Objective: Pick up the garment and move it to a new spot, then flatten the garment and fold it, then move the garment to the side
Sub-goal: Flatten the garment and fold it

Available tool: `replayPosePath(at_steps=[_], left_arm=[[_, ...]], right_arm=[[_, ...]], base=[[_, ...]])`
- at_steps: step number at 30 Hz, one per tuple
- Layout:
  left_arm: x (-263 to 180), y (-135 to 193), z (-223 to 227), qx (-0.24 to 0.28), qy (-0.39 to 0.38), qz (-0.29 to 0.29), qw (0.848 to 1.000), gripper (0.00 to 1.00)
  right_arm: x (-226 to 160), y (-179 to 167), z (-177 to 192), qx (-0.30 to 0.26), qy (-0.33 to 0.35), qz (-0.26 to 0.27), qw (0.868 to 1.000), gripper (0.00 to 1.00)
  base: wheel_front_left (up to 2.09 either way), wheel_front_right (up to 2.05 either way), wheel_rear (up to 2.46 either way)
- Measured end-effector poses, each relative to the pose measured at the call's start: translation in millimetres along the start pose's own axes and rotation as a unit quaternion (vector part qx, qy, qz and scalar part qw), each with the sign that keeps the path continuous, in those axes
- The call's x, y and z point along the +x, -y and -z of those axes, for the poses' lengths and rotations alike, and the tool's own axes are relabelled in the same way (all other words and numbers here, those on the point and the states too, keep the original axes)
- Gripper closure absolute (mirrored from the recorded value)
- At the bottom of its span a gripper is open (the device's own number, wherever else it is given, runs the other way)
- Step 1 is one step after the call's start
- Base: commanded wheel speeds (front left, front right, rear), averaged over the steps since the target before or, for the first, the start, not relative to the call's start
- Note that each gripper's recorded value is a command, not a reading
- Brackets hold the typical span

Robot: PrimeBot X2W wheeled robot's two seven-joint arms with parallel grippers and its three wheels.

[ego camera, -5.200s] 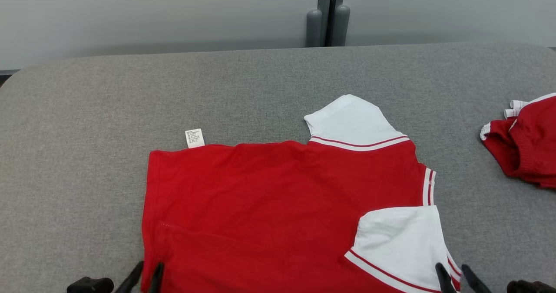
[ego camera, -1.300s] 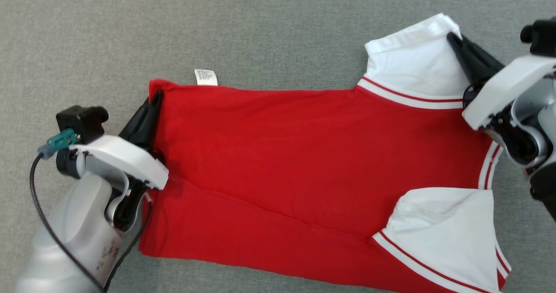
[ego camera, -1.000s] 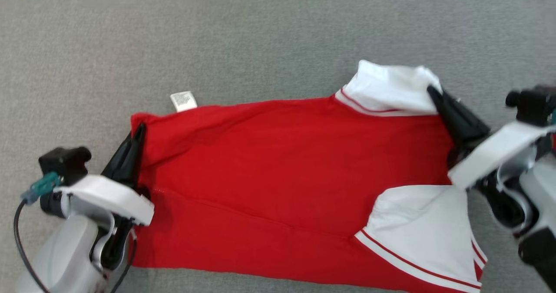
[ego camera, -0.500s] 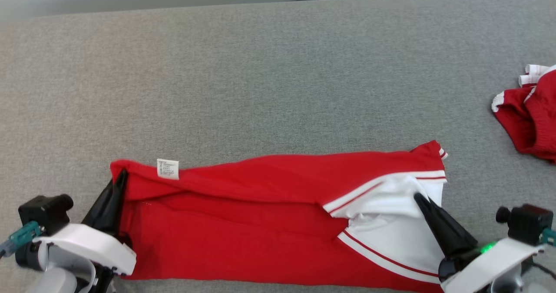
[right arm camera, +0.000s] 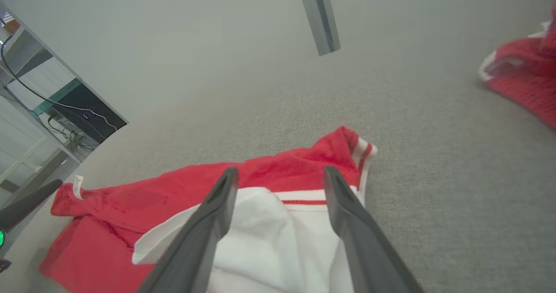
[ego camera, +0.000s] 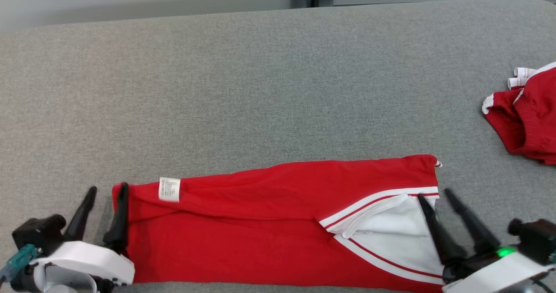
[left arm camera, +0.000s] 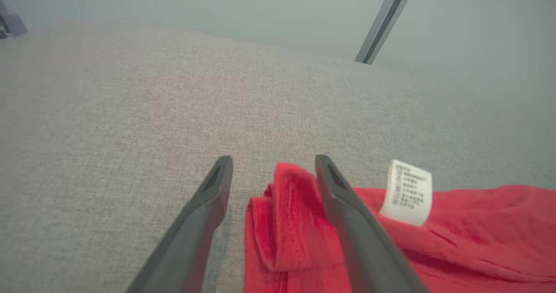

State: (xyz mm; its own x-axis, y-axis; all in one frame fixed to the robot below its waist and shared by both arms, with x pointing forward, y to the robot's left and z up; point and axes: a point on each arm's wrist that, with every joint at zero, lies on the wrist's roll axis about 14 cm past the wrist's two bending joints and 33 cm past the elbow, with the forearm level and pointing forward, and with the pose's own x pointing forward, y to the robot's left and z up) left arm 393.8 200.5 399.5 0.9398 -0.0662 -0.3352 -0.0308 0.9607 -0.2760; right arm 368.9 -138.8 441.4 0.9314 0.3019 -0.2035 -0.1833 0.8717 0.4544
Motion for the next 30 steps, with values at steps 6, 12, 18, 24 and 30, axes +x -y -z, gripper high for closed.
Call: replayPosePath(at_steps=[6, 12, 18, 24, 30], left_arm=[[-1.3, 6.5, -71.8, 0.019, 0.133, -0.016, 0.991, 0.0], [-15.6, 18.0, -113.2, 0.052, 0.215, -0.014, 0.975, 0.0], [-26.5, 28.0, -129.3, 0.078, 0.249, -0.003, 0.965, 0.0], [-30.8, 25.3, -106.7, 0.097, 0.219, -0.001, 0.971, 0.0], [-28.5, 22.5, -93.7, 0.101, 0.2, 0.0, 0.975, 0.0]], right_arm=[[0.3, 0.7, -50.0, -0.047, 0.102, 0.011, 0.994, 0.0], [2.4, -0.4, -98.0, -0.106, 0.171, 0.012, 0.979, 0.0], [3.5, 1.2, -114.8, -0.147, 0.199, 0.031, 0.969, 0.0], [4.0, 6.5, -95.1, -0.141, 0.173, 0.047, 0.974, 0.0], [8.1, 10.5, -80.4, -0.132, 0.153, 0.051, 0.978, 0.0]], base=[[0.0, 0.0, 0.0], [0.0, 0.0, 0.0], [0.0, 0.0, 0.0], [0.0, 0.0, 0.0], [0.0, 0.0, 0.0]])
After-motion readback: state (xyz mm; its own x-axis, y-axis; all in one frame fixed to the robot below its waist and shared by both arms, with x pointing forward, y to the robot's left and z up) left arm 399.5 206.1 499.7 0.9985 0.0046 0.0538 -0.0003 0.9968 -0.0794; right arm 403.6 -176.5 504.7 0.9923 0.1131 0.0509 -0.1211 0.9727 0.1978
